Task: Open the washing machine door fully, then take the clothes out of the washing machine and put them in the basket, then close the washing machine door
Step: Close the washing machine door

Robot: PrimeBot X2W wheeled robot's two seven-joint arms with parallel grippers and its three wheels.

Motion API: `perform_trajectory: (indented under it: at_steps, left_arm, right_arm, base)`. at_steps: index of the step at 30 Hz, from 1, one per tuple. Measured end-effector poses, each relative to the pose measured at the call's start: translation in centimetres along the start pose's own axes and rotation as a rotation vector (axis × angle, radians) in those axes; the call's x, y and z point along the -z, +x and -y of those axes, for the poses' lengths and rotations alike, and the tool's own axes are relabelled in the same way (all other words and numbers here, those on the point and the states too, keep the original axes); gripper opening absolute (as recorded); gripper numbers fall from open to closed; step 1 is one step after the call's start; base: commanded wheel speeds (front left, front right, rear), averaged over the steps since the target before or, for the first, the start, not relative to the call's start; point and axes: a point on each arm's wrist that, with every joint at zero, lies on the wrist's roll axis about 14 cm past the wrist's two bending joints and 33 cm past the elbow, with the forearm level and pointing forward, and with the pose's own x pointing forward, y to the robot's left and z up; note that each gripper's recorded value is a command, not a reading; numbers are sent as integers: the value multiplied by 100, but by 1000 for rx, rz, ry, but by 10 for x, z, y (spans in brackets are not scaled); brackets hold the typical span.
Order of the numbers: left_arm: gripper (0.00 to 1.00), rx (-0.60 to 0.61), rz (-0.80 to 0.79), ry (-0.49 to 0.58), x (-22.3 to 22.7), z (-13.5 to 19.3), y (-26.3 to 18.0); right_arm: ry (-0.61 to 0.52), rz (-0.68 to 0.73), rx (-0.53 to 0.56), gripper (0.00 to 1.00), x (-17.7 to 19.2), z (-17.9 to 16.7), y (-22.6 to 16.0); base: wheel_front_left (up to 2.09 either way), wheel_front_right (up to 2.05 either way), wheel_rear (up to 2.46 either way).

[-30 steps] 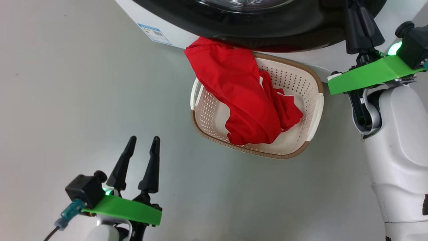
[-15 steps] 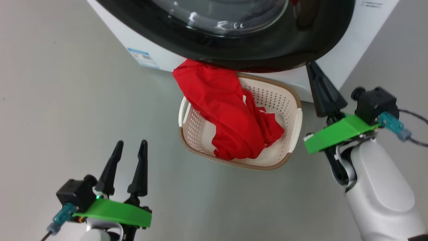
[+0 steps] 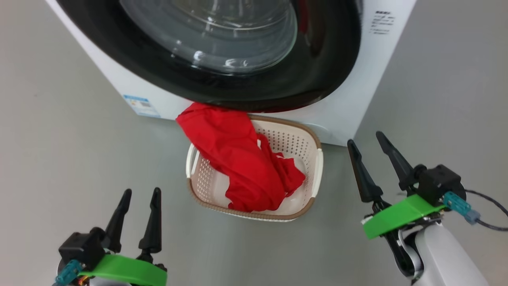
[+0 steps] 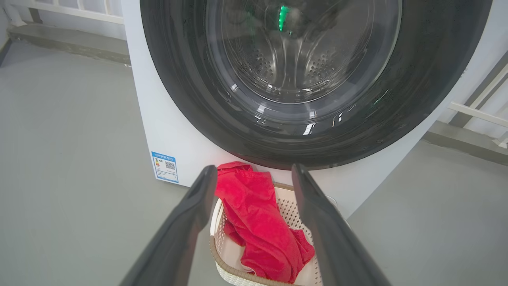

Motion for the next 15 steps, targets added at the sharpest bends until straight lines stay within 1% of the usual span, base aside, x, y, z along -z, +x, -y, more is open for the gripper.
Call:
perform_trajectory:
  at_steps: [11,15]
  left_arm:
    - [100,68,7,30,-3,14,-4]
    - [100,98,16,35,-5,22,-4]
  right_arm:
    - [-14,3,150,100,-7,36,-60]
    - [-1,11,196,100,-9,44,-80]
  base:
    - [0,0,0]
    - [0,0,0]
